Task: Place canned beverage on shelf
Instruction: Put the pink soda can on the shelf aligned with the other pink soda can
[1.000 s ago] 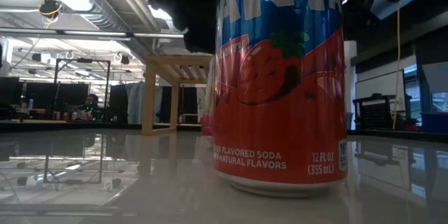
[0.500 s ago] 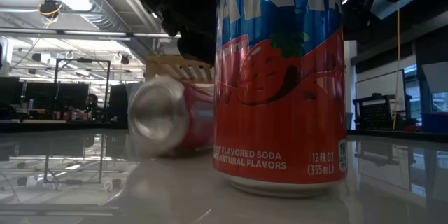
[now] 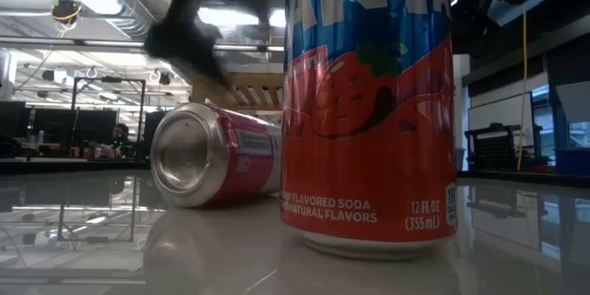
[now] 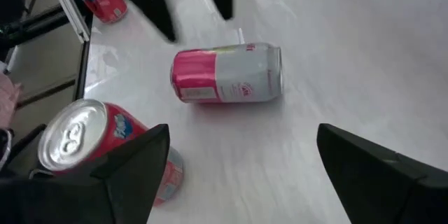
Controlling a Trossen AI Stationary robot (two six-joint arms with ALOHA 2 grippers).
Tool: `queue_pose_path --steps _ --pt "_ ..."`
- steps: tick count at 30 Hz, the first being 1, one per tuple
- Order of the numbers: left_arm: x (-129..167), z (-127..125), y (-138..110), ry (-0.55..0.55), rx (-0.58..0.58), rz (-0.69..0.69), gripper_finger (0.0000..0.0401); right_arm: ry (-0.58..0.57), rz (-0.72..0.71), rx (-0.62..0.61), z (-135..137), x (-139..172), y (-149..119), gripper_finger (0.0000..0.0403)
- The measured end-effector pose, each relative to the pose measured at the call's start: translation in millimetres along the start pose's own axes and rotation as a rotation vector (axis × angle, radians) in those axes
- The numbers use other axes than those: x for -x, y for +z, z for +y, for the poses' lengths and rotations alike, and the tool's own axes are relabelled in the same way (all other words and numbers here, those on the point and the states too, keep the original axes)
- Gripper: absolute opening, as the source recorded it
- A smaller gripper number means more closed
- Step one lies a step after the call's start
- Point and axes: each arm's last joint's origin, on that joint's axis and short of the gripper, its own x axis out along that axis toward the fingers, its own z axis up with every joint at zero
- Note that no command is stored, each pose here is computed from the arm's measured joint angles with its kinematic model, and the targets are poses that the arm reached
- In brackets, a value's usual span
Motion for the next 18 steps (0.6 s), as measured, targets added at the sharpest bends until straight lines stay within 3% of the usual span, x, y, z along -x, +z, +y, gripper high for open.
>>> queue_pose_path --steps 2,9,14,18 --pt "-14.7 8.1 -6.2 0.077 0.032 0.029 0.0334 0.000 0.000 0.011 0.0 0.0 0.0 0.0353" --pt "-54.5 14.8 -18.8 0.134 0.082 0.121 0.0334 0.010 0.033 0.048 -0.7 0.0 -2.0 0.0353" --pt "-67.9 18.0 -18.8 0.153 0.083 0.101 0.0327 0.018 0.048 0.051 -0.7 0.1 -2.7 0.0353" --pt "-72.2 20.2 -17.0 0.167 0.052 0.088 0.0298 0.017 0.049 0.052 -0.8 0.1 -2.8 0.0353"
